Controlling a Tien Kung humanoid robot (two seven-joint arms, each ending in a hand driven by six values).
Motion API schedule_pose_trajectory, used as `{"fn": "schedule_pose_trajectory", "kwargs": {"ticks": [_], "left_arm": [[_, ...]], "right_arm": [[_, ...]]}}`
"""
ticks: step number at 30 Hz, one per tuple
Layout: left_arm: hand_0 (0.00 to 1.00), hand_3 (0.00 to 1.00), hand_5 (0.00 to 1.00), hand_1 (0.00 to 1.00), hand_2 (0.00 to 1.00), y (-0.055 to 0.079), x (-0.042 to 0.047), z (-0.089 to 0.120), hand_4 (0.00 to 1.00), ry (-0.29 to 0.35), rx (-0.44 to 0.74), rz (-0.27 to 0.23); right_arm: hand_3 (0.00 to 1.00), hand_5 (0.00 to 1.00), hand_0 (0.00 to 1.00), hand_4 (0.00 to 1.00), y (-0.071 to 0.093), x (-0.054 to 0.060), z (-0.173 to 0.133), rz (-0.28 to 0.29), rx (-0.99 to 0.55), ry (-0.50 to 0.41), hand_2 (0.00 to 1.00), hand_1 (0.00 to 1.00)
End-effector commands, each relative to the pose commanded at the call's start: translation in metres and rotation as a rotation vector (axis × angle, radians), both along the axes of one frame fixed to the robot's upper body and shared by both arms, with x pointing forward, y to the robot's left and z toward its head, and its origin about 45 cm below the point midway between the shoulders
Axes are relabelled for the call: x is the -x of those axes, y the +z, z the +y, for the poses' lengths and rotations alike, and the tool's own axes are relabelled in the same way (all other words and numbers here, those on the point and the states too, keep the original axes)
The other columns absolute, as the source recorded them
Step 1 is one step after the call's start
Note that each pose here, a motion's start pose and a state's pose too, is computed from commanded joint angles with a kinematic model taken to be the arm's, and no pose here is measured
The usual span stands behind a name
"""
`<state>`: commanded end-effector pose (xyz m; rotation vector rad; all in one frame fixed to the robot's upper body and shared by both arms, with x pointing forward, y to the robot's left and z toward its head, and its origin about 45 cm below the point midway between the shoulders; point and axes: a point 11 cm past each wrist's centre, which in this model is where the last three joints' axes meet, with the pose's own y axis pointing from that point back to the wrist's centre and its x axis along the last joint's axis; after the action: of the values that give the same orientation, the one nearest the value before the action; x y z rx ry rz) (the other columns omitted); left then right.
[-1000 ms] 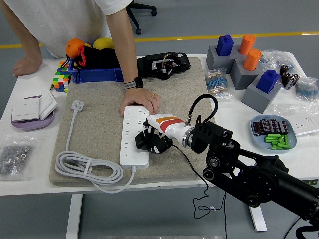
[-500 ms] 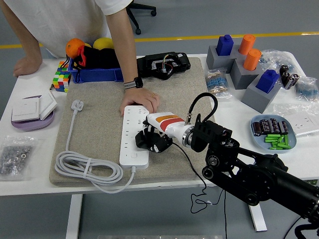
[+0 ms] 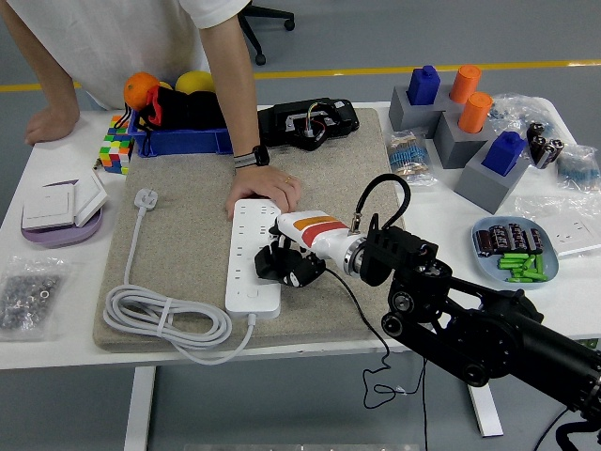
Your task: Press the white button,pick up the black plug,place it near the board,insert it into the board
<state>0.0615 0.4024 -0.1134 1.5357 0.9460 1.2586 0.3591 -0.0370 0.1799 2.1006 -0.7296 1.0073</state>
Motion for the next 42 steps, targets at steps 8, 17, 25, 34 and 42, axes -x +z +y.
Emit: {"fn": "schedule_pose_trajectory", "kwargs": {"ticks": [8,17,25,34,42], "left_arm": [[0.623,0.686,0.373,0.625,0.631,-0.0001,0.0002,-0.0001,0.518,0.000,0.000,0.000],[0.622,0.686,0.372,0.624,0.630,0.0000,0.0001,0.0001,0.518,0.000,0.000,0.000],[0.621,0.686,0.373,0.625,0.630,-0.0001,0.0006,0.0000,0.518,0.000,0.000,0.002],[0.622,0.687,0.372,0.624,0.631,-0.0001,0.0007,0.0000,0.518,-0.002,0.000,0.002],[0.622,0.687,0.373,0.625,0.631,-0.0001,0.0001,-0.0002,0.521,0.000,0.000,0.001]], "right_arm": [[0.522,0.002,0.475,0.829,-0.0010,0.0001,-0.0004,0.008,0.007,0.001,0.502,0.460],[0.522,0.002,0.468,0.890,0.0001,0.0002,0.0000,0.015,0.004,0.008,0.524,0.474],[0.513,0.002,0.459,0.936,0.0019,0.0005,0.0003,0.018,0.003,0.012,0.535,0.484],[0.516,0.002,0.458,0.940,0.0042,0.0005,0.0020,0.010,-0.011,0.017,0.544,0.494],[0.510,0.002,0.454,0.938,0.0044,0.0014,0.0033,-0.007,-0.025,0.024,0.538,0.488]]}}
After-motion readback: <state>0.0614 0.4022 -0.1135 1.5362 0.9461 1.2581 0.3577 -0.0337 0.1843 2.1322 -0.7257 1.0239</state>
